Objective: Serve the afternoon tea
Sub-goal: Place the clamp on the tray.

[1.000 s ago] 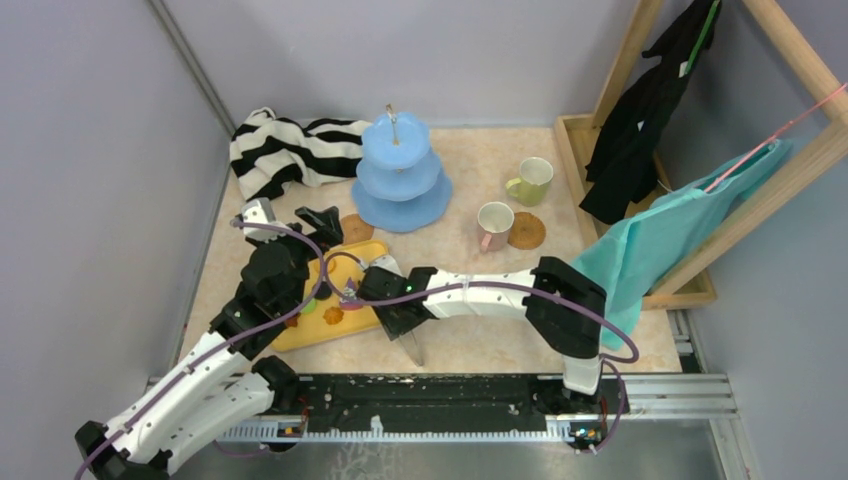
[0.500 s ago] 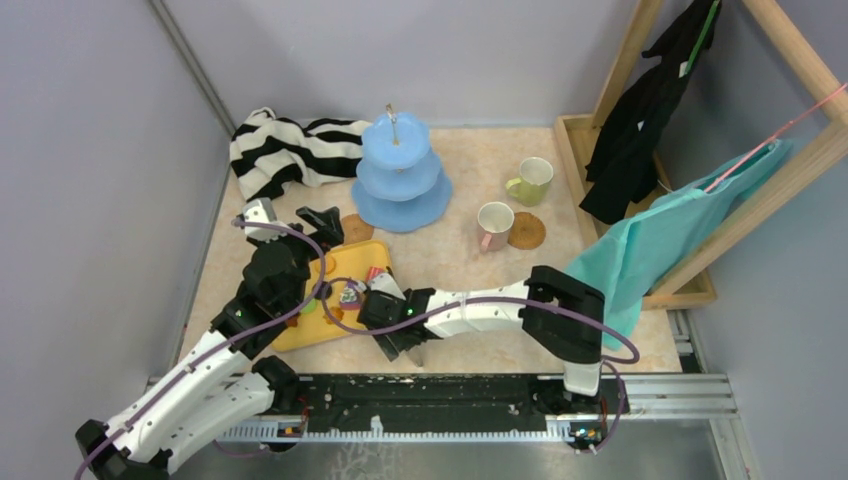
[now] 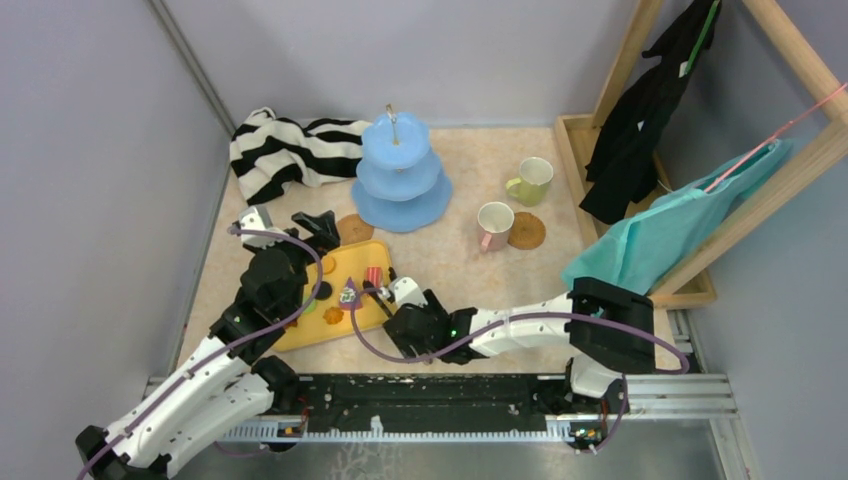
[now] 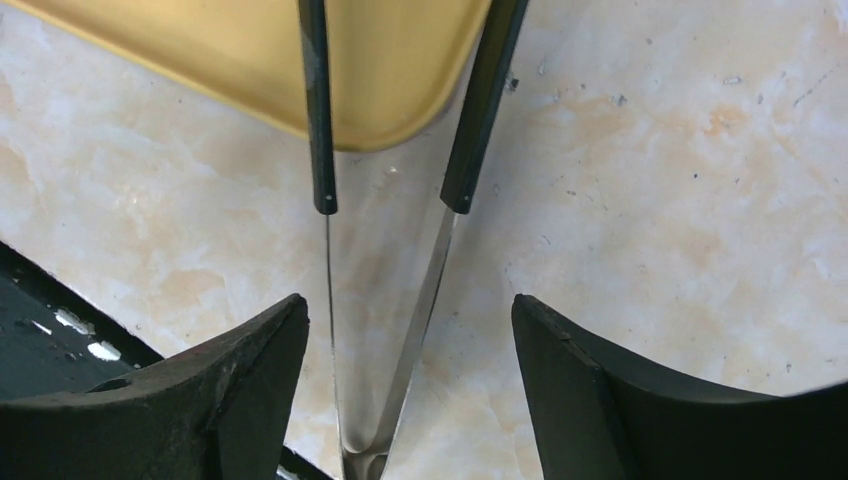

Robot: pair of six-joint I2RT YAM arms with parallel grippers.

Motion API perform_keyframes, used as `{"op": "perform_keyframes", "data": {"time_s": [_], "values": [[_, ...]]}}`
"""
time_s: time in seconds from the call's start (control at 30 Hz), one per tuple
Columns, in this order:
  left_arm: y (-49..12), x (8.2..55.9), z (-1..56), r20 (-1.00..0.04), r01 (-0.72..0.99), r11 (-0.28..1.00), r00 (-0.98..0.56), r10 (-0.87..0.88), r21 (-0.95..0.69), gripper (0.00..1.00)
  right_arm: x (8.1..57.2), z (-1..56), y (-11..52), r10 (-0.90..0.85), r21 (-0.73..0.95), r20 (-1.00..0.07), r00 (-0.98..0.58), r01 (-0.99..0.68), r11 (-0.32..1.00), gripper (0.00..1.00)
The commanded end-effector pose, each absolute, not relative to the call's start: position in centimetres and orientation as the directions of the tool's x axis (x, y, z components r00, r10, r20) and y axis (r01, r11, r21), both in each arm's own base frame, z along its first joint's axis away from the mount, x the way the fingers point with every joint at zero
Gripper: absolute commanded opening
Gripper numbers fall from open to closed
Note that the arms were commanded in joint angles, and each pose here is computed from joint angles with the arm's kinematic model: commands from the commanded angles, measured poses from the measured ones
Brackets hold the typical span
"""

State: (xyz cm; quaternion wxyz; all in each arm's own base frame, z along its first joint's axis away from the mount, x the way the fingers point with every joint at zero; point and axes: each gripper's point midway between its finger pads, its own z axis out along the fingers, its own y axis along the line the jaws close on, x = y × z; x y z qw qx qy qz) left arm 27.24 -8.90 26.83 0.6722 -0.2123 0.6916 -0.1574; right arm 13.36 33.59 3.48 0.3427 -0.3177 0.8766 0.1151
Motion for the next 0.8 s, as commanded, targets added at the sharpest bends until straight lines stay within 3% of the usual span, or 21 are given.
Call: {"op": "perform_keyframes", "data": {"time_s": [0.0, 0.23, 0.4, 0.5, 0.57, 0.63, 0.7, 0.77], "values": [[-8.5, 27.2, 27.3, -0.869, -0.095, 0.864, 0.016, -0.495, -0.494, 0.98, 13.8, 6.7, 36.3, -0.418, -0.019, -0.793, -0.443, -0.667, 0.744, 0.76], [-8.3, 27.5, 27.7, -0.884, -0.111, 0.877, 0.018, -0.468, -0.467, 0.98, 13.2, 10.8, 36.4, -0.435, -0.131, -0.847, -0.306, -0.673, 0.728, 0.77], [-8.2, 27.6, 28.6, -0.889, -0.107, 0.883, 0.035, -0.456, -0.457, 0.99, 14.8, 18.2, 35.6, -0.232, -0.083, -0.949, -0.215, -0.539, 0.838, 0.73], [-8.0, 27.7, 28.7, -0.896, -0.123, 0.888, 0.04, -0.441, -0.443, 0.99, 16.2, 20.3, 34.6, -0.081, -0.001, -0.984, -0.161, -0.444, 0.896, 0.88], [-7.9, 27.7, 28.8, -0.9, -0.123, 0.891, 0.041, -0.435, -0.436, 0.99, 16.0, 21.1, 35.4, -0.085, -0.009, -0.987, -0.134, -0.484, 0.875, 0.89], [-7.9, 27.6, 29.0, -0.899, -0.119, 0.891, 0.042, -0.436, -0.437, 0.99, 15.8, 21.0, 35.6, -0.091, -0.011, -0.986, -0.136, -0.503, 0.864, 0.98], [-8.0, 27.5, 29.1, -0.897, -0.111, 0.89, 0.042, -0.44, -0.442, 0.99, 15.8, 20.4, 35.1, -0.089, -0.009, -0.987, -0.135, -0.503, 0.864, 0.98], [-8.0, 27.4, 29.1, -0.897, -0.107, 0.89, 0.035, -0.441, -0.443, 0.99, 15.4, 19.3, 34.9, -0.093, -0.008, -0.987, -0.132, -0.537, 0.844, 0.91]]}}
